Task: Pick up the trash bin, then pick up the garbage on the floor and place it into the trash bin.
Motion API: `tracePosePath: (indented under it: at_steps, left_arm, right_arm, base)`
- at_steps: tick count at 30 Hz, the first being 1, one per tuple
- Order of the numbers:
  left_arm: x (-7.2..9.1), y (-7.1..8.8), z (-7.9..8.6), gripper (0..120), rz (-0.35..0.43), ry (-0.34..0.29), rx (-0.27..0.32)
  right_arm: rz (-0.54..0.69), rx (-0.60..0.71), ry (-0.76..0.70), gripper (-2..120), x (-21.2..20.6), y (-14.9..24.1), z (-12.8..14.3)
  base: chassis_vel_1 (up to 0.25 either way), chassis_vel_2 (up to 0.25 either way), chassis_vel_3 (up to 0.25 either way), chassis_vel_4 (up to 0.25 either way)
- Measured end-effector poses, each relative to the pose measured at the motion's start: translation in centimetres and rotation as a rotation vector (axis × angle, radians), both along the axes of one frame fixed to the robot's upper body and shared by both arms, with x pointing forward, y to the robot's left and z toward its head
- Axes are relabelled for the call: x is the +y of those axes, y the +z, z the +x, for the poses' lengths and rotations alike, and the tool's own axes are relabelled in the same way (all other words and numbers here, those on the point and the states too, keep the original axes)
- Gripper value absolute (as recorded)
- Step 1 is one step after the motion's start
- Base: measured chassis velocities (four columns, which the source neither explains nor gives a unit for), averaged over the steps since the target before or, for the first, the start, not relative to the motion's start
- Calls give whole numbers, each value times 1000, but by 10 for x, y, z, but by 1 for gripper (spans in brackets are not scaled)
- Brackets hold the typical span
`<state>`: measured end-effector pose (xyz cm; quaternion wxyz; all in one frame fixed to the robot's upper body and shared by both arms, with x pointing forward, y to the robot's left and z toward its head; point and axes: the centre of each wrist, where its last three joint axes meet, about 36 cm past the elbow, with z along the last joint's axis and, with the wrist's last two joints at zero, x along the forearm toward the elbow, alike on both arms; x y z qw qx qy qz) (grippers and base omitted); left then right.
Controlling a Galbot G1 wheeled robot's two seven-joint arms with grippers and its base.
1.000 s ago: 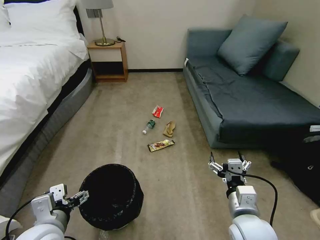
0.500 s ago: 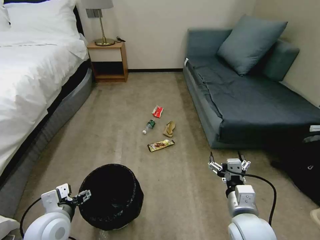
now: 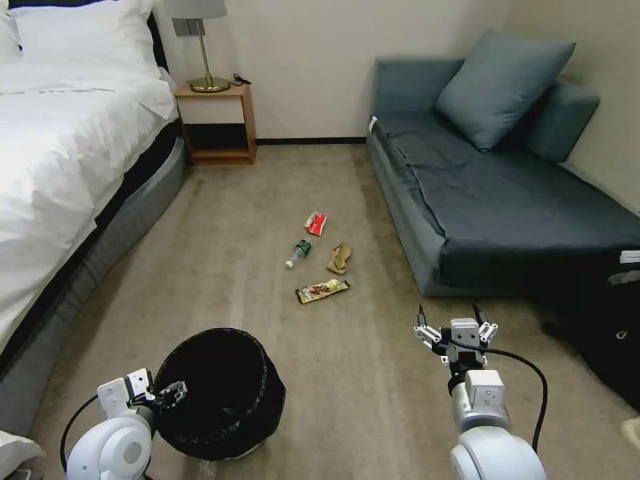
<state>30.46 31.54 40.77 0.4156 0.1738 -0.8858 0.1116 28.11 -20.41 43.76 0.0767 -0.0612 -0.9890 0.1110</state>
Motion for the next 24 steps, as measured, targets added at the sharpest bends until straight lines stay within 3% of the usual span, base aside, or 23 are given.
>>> tracePosePath:
  at_steps: [4, 13, 16, 24]
  left_arm:
    - [1, 0, 1, 39, -4, -2, 1]
    - [1, -1, 2, 10, -29, -2, 2]
    - [0, -2, 1, 5, -40, 0, 2]
    - [5, 3, -2, 4, -50, 27, -4]
  right_arm:
    - [-1, 0, -3, 100, 0, -1, 1]
    - [0, -3, -8, 100, 0, -4, 2]
    - [3, -6, -9, 100, -1, -5, 2]
    - [19, -37, -10, 100, -2, -7, 2]
  base:
    - [0, 0, 0, 0]
    - [0, 0, 0, 0]
    - [0, 0, 0, 0]
    - [0, 0, 0, 0]
